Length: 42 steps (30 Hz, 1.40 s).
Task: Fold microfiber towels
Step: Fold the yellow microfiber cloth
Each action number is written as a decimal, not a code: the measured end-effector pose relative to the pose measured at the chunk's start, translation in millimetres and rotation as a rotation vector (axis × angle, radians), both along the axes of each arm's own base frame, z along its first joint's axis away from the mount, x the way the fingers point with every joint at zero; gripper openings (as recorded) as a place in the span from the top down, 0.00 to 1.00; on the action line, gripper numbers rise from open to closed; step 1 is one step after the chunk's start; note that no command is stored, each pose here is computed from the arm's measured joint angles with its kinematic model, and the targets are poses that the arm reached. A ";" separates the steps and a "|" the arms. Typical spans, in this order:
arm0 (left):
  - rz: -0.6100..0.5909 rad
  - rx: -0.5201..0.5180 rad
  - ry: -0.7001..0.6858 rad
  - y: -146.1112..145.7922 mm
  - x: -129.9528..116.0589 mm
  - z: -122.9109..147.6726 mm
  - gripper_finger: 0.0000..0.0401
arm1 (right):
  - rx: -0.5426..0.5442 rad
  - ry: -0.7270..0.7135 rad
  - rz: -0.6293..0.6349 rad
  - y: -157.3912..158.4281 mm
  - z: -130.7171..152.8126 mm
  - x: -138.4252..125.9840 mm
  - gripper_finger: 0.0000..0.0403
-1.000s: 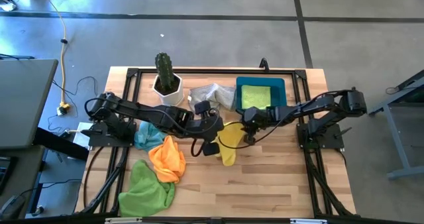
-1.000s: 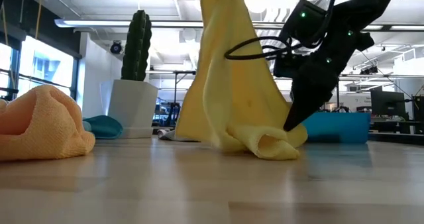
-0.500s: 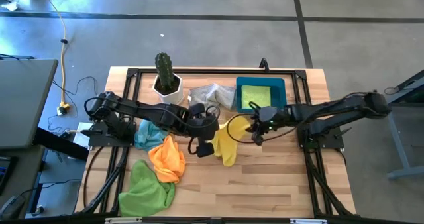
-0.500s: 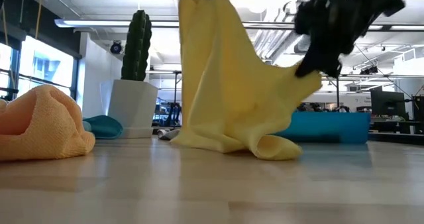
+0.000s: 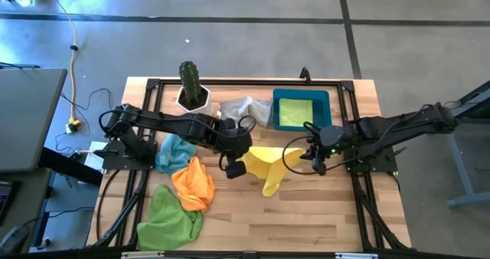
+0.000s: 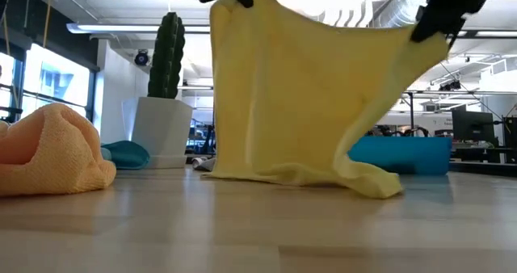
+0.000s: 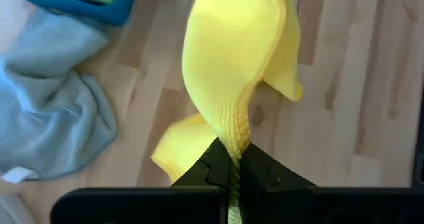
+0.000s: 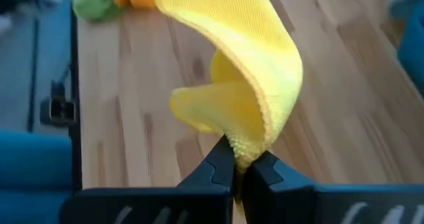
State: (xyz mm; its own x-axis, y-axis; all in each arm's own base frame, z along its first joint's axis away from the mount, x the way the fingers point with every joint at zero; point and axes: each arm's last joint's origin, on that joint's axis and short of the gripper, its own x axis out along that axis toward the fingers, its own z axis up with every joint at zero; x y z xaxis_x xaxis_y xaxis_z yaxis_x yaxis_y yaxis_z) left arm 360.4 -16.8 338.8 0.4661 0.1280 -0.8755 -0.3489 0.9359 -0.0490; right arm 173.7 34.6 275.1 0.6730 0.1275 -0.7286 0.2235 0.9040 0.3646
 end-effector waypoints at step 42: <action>0.032 0.493 0.037 3.8 -19.7 47.8 1.00 | -0.601 0.457 0.140 -4.7 79.3 5.0 1.00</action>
